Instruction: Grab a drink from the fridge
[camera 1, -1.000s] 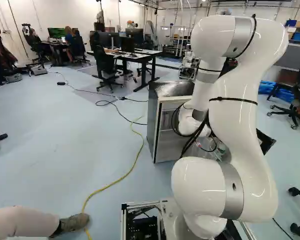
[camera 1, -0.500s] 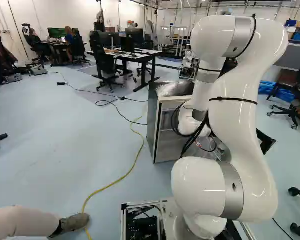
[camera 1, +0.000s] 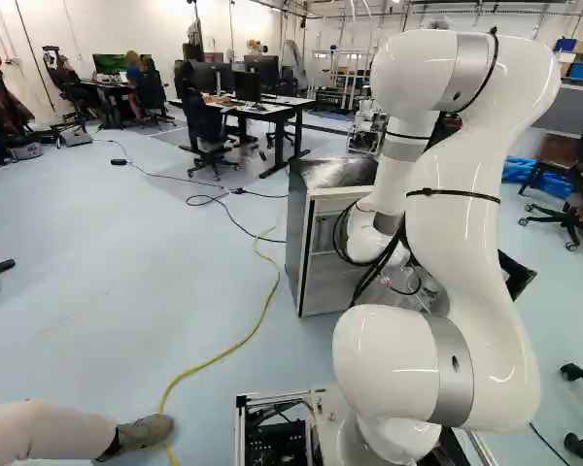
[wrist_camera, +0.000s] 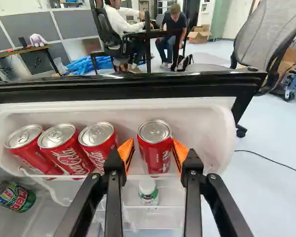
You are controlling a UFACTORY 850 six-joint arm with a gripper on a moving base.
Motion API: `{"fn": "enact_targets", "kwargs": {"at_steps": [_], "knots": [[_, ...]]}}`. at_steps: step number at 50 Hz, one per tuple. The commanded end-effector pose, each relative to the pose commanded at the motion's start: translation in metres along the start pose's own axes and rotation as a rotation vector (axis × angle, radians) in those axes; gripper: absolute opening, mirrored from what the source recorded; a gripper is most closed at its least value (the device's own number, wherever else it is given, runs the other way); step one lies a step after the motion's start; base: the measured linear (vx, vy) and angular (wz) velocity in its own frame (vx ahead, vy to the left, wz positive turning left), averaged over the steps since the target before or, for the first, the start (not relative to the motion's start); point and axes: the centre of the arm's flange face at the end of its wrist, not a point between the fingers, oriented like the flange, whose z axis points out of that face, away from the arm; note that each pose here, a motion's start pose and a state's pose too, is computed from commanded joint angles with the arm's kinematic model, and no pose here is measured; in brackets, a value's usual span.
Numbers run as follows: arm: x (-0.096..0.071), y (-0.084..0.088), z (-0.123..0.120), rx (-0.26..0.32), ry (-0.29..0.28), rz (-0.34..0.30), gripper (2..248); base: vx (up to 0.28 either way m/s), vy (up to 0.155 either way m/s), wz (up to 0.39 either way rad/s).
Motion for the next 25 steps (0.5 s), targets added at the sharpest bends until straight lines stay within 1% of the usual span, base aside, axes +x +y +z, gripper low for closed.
{"fn": "enact_targets", "kwargs": {"at_steps": [17,25], "knots": [[0.0001,-0.0001,0.0002,0.000,0.000,0.000,130,0.000,0.000,0.000],[0.0012,-0.0011,0.0050,-0.009,0.003,0.008,130,0.000,0.000,0.000]]}}
